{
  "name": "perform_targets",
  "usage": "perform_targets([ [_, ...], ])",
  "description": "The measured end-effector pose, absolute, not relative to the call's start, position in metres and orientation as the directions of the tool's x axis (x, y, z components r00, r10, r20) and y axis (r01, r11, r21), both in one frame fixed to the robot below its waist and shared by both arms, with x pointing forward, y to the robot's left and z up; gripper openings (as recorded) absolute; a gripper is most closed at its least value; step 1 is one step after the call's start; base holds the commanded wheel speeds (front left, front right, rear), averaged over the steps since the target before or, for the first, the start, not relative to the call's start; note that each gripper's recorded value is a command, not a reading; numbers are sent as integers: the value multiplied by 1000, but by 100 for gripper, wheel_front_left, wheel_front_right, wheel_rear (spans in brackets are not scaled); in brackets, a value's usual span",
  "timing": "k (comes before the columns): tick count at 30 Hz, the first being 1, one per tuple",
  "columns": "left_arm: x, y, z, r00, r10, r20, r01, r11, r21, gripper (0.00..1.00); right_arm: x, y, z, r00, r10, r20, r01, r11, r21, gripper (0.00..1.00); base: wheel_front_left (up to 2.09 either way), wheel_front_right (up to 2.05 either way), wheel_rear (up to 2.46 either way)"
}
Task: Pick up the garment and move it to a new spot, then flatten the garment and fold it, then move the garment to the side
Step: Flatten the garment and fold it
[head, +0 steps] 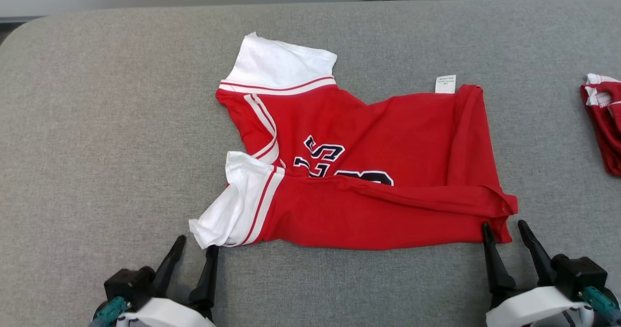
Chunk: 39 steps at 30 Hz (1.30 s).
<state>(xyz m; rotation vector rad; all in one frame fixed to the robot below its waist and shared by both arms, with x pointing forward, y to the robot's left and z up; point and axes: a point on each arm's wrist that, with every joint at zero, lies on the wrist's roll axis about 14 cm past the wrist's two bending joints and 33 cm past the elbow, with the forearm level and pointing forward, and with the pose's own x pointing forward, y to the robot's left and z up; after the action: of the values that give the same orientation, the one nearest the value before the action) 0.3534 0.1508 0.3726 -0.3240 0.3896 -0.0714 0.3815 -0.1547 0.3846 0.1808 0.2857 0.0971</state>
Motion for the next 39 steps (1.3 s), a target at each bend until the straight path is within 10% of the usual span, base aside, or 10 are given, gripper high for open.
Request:
perform_targets([
  [7,365,144,365,915,-173,-363,39,936,-349,100,390,-143,373,944,148,-296,-81,970,229,100,0,0,0],
  [8,367,140,363,912,-190,-364,48,930,-365,100,391,-142,371,943,150,-298,-77,967,244,46,0,0,0],
  [9,367,138,362,909,-199,-366,52,926,-375,98,392,-142,370,942,150,-301,-74,966,249,18,0,0,0],
  [10,367,135,361,907,-212,-364,63,922,-382,30,392,-141,369,940,152,-306,-73,964,254,0,0,0,0],
  [11,369,135,362,907,-217,-362,65,919,-388,0,392,-141,367,939,152,-308,-72,963,258,0,0,0,0],
  [39,307,162,398,921,-96,-379,-77,906,-417,0,335,-183,390,944,73,-323,15,965,262,0,0,0,0],
])
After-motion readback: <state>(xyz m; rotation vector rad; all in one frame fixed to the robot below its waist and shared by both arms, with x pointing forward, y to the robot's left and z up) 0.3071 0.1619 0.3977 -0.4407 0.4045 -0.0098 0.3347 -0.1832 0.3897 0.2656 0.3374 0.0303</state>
